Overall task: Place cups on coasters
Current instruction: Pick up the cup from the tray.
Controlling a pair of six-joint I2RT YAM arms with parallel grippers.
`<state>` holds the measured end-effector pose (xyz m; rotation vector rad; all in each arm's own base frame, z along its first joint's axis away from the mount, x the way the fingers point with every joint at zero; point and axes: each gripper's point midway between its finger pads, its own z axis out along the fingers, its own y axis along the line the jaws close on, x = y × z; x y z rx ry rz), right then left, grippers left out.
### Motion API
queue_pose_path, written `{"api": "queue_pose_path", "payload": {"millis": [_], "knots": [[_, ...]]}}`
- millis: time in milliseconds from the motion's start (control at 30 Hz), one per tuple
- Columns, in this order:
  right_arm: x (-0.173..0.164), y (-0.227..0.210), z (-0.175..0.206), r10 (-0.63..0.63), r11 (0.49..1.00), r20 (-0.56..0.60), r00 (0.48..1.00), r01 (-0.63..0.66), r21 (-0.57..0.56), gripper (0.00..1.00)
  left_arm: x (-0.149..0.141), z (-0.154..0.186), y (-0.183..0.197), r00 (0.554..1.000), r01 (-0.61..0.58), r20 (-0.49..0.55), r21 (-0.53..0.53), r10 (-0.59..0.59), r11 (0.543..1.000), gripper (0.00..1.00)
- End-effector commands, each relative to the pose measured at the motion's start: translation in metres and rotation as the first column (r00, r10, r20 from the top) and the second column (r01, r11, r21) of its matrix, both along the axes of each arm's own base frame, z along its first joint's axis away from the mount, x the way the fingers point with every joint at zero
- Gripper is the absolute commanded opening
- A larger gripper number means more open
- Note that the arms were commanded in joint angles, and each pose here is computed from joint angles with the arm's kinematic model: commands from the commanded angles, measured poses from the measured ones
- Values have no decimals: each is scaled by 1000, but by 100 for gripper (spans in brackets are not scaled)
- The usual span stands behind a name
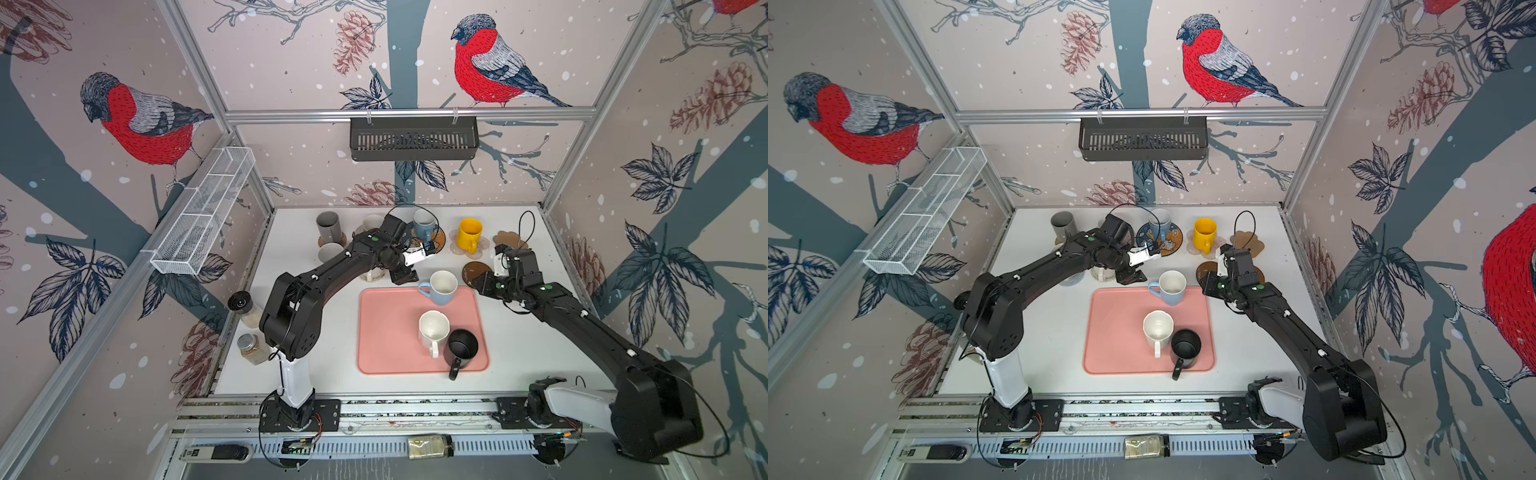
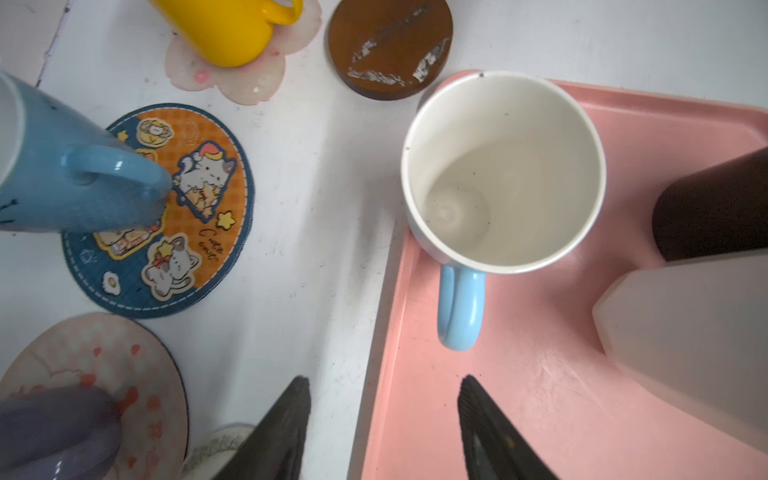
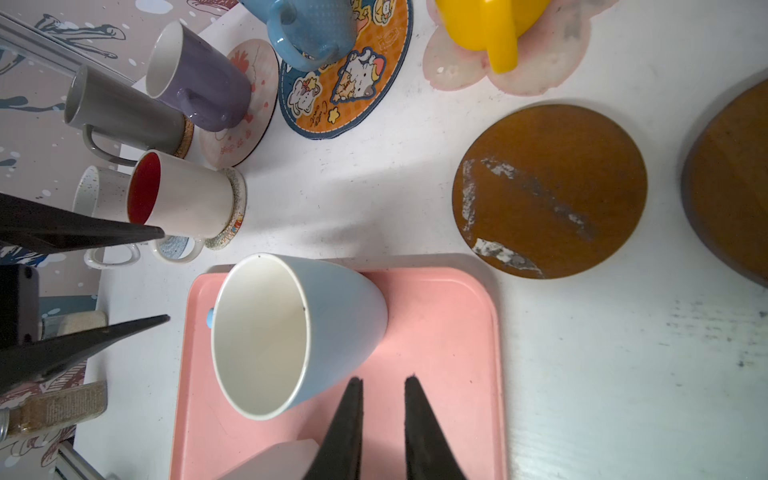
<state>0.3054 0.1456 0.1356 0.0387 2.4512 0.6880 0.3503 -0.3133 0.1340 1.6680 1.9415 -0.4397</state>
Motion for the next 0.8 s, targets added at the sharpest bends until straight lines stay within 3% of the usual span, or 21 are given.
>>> {"api": "queue_pose_path", "payload": {"millis": [0, 233, 700, 767], "knots": [[-3, 1, 5, 15, 999, 3, 1000, -15, 33, 21, -6, -1, -6, 996, 91, 18, -4, -91, 996, 59], [0, -6, 8, 2, 999, 8, 1000, -3, 39, 21, -15, -10, -19, 987, 145, -66, -19, -146, 989, 55], [0, -9, 2, -2, 999, -2, 1000, 2, 43, 21, -33, -40, -29, 975, 185, -130, 11, -182, 983, 52], [0, -9, 2, -3, 999, 0, 1000, 3, 42, 21, -33, -44, -30, 974, 185, -139, 14, -181, 983, 45]]}}
